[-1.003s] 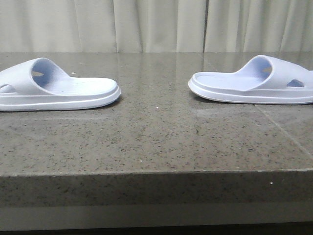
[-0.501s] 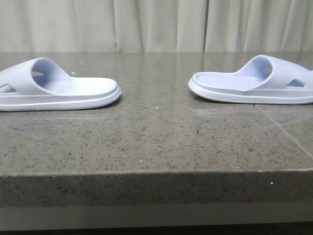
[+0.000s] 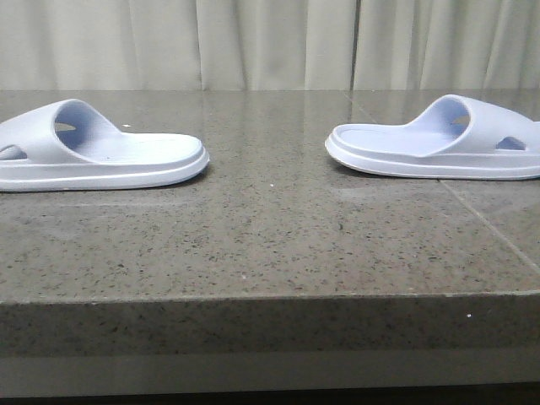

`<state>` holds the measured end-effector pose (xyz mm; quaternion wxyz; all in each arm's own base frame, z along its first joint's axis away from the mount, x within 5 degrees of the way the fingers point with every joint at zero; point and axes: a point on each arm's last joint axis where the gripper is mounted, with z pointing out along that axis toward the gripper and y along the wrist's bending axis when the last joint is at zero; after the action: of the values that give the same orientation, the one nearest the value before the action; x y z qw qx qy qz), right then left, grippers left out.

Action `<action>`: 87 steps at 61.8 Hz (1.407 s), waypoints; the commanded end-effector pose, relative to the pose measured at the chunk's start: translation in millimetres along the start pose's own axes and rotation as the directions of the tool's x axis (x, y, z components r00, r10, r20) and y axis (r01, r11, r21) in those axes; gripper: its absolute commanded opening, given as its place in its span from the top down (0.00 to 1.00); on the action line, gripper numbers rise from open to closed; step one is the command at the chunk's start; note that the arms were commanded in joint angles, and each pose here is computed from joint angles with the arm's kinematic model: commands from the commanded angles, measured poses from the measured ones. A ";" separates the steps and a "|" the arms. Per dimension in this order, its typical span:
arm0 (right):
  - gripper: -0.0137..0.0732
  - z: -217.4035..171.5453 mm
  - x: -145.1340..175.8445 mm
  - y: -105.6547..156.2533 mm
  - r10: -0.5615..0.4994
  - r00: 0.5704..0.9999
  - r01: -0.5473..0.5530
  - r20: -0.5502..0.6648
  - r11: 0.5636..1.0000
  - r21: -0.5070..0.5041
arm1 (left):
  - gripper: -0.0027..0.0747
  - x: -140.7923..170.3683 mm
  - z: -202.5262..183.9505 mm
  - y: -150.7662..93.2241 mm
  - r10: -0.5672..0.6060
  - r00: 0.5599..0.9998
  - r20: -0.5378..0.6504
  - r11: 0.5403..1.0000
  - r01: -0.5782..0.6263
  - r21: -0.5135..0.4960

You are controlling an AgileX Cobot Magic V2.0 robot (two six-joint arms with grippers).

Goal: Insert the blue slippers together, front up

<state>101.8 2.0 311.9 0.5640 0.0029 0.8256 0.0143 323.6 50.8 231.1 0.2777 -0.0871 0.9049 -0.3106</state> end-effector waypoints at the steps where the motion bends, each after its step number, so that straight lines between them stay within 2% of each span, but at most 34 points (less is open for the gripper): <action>1: 0.29 -2.6 -16.9 -0.8 -0.016 0.996 0.015 0.093 1.000 0.012 | 0.37 -3.7 2.3 -14.3 0.022 1.000 0.008 0.999 -0.022 0.043; 7: 0.29 -2.6 -16.9 -0.8 -0.016 0.996 0.015 0.093 1.000 0.012 | 0.38 0.8 11.7 -18.2 0.047 0.998 -0.036 0.998 -0.046 0.048; 11: 0.29 -2.6 -16.9 -0.8 -0.016 0.996 0.015 0.093 1.000 0.012 | 0.42 3.8 15.9 -19.9 0.057 0.996 -0.067 0.997 -0.053 0.060; 26: 0.29 -2.6 -16.7 -0.8 -0.016 0.996 0.015 0.091 1.000 0.012 | 0.71 10.9 30.6 -25.8 0.070 0.989 -0.130 0.994 -0.058 0.094; 33: 0.29 -2.6 -16.6 -0.8 -0.016 0.996 0.015 0.090 1.000 0.012 | 0.87 11.5 31.8 -27.7 0.076 0.988 -0.133 0.993 -0.063 0.098; 41: 0.29 -2.6 -16.6 -0.8 -0.016 0.996 0.015 0.090 1.000 0.012 | 0.99 11.5 31.8 -27.7 0.076 0.988 -0.133 0.993 -0.063 0.098; 53: 0.29 -2.6 -16.6 -0.8 -0.016 0.996 0.015 0.090 1.000 0.012 | 0.99 8.6 28.3 -33.2 0.054 0.994 -0.100 0.992 -0.042 0.123; 72: 0.29 -2.6 -16.7 -0.8 -0.016 0.996 0.015 0.091 1.000 0.012 | 0.99 4.4 -12.2 -72.1 0.131 0.991 0.025 0.971 -0.133 0.200; 87: 0.29 -2.5 -14.9 -0.6 -0.011 0.997 0.011 0.072 1.000 0.009 | 0.99 32.9 -43.7 -98.5 0.129 0.976 0.177 0.936 -0.179 0.303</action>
<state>101.4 2.0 310.9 0.5592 0.0029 0.8289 0.0143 284.9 -5.8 282.1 0.3371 -0.0034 0.8598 -0.3834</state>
